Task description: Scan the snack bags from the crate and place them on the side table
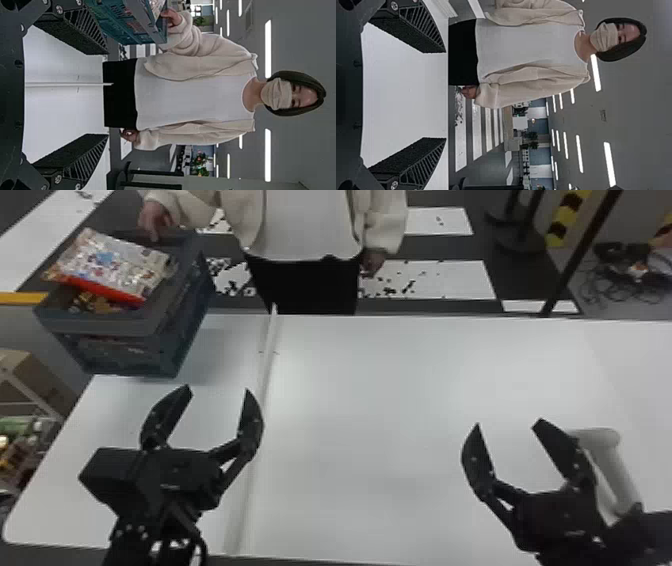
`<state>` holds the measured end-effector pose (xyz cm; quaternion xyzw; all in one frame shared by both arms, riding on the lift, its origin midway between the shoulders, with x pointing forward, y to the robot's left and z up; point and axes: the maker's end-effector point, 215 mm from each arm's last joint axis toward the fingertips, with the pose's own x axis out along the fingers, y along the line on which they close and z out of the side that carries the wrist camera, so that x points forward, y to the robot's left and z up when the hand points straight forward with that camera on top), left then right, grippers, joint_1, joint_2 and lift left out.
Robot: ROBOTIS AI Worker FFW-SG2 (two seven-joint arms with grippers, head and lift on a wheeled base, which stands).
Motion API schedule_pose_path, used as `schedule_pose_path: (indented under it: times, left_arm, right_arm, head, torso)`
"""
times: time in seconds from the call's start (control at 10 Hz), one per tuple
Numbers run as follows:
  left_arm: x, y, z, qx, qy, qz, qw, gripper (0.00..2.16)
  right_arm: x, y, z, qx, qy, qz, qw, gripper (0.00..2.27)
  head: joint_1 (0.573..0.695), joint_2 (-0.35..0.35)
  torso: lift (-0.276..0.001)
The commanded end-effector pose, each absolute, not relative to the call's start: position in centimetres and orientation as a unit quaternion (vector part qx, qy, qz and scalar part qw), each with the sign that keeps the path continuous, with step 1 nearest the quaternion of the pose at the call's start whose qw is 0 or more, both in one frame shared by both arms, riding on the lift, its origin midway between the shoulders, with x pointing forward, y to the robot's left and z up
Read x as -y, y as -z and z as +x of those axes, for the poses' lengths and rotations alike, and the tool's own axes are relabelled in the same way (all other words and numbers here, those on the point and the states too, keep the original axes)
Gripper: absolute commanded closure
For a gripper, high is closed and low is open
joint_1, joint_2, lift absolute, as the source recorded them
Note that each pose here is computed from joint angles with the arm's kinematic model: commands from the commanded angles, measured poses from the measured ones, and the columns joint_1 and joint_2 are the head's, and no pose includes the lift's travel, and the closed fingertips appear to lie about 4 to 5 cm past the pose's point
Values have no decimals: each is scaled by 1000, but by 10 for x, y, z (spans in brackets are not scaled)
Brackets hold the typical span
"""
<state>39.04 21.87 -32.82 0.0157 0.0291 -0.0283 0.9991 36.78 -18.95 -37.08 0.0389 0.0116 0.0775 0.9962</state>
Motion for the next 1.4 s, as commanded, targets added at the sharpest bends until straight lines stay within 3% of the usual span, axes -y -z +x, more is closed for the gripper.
schedule_pose_path:
  times: [0.0, 1.0, 1.3]
  left_arm:
    - [-219, 329, 390, -30, 27, 14, 999, 147]
    - [-215, 331, 390, -38, 32, 11, 999, 188]
    - [-230, 338, 397, -74, 25, 8, 997, 188]
  right_arm:
    - [190, 371, 368, -12, -78, 39, 996, 83]
    - [189, 374, 369, -19, -79, 37, 996, 83]
    - [189, 378, 370, -24, -79, 38, 996, 83]
  head:
    - [695, 44]
    - [695, 41]
    - [695, 39]
  torso:
    - [-94]
    - [-94]
    - [-94]
